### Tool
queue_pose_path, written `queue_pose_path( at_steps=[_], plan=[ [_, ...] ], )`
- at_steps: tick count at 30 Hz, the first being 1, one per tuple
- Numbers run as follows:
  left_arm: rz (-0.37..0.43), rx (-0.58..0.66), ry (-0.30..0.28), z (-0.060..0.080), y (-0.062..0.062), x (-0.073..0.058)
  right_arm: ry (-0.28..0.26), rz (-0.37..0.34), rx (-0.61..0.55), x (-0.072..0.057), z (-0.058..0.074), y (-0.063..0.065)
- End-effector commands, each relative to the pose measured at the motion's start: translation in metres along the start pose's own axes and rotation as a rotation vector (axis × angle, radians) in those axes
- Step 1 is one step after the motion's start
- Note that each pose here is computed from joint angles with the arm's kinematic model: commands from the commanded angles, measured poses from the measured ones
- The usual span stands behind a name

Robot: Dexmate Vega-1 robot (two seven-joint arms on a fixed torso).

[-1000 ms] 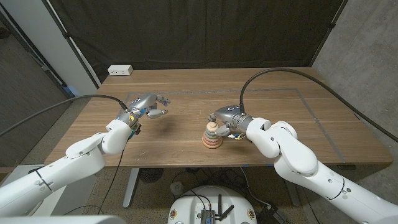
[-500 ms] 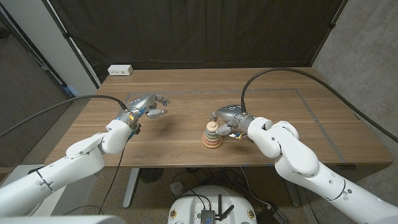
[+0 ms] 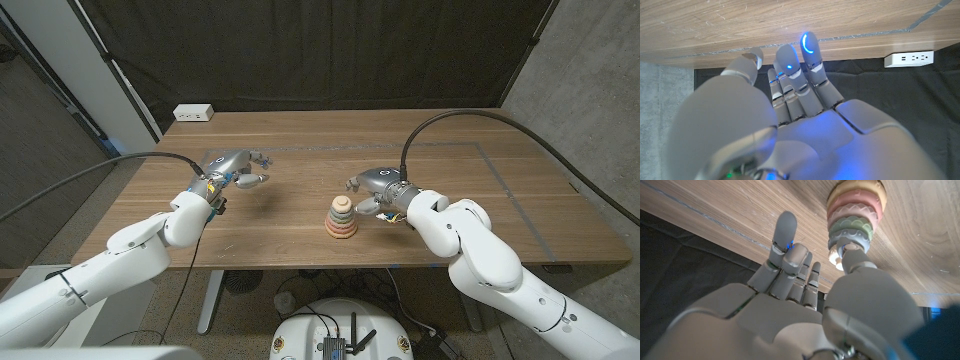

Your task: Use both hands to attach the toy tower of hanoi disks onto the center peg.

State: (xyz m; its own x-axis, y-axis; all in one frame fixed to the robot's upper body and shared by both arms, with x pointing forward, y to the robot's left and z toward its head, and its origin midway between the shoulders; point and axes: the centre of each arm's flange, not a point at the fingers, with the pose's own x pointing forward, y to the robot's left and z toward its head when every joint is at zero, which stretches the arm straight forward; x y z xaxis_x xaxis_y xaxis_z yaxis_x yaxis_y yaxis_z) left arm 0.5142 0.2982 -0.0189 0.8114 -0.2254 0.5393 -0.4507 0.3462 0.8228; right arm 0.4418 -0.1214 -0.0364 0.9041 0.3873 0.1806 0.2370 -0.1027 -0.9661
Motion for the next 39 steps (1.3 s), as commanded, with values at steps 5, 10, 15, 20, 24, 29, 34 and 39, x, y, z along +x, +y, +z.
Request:
queue_pose_path(
  at_steps=[5,10,15,20,24,29,34,39],
  plan=[
    [0.023,-0.011,0.042,0.002,0.001,0.001,0.099,-0.106,0.116,-0.020,-0.036,0.006],
    [0.047,-0.021,0.053,0.004,0.003,0.000,0.138,-0.143,0.156,-0.025,-0.048,0.010],
    [0.068,-0.023,0.058,0.005,0.002,-0.001,0.167,-0.156,0.184,-0.029,-0.056,0.012],
    [0.089,-0.018,0.066,0.008,-0.003,-0.004,0.232,-0.163,0.162,-0.034,-0.068,0.017],
    [0.106,-0.025,0.077,0.010,-0.006,-0.005,0.261,-0.180,0.180,-0.038,-0.077,0.021],
    [0.117,-0.018,0.085,0.013,-0.011,-0.004,0.292,-0.203,0.175,-0.042,-0.087,0.021],
    [0.142,-0.026,0.106,0.017,-0.016,-0.005,0.313,-0.231,0.153,-0.045,-0.098,0.021],
    [0.162,-0.024,0.126,0.023,-0.014,-0.007,0.318,-0.252,0.174,-0.045,-0.110,0.024]
  ],
)
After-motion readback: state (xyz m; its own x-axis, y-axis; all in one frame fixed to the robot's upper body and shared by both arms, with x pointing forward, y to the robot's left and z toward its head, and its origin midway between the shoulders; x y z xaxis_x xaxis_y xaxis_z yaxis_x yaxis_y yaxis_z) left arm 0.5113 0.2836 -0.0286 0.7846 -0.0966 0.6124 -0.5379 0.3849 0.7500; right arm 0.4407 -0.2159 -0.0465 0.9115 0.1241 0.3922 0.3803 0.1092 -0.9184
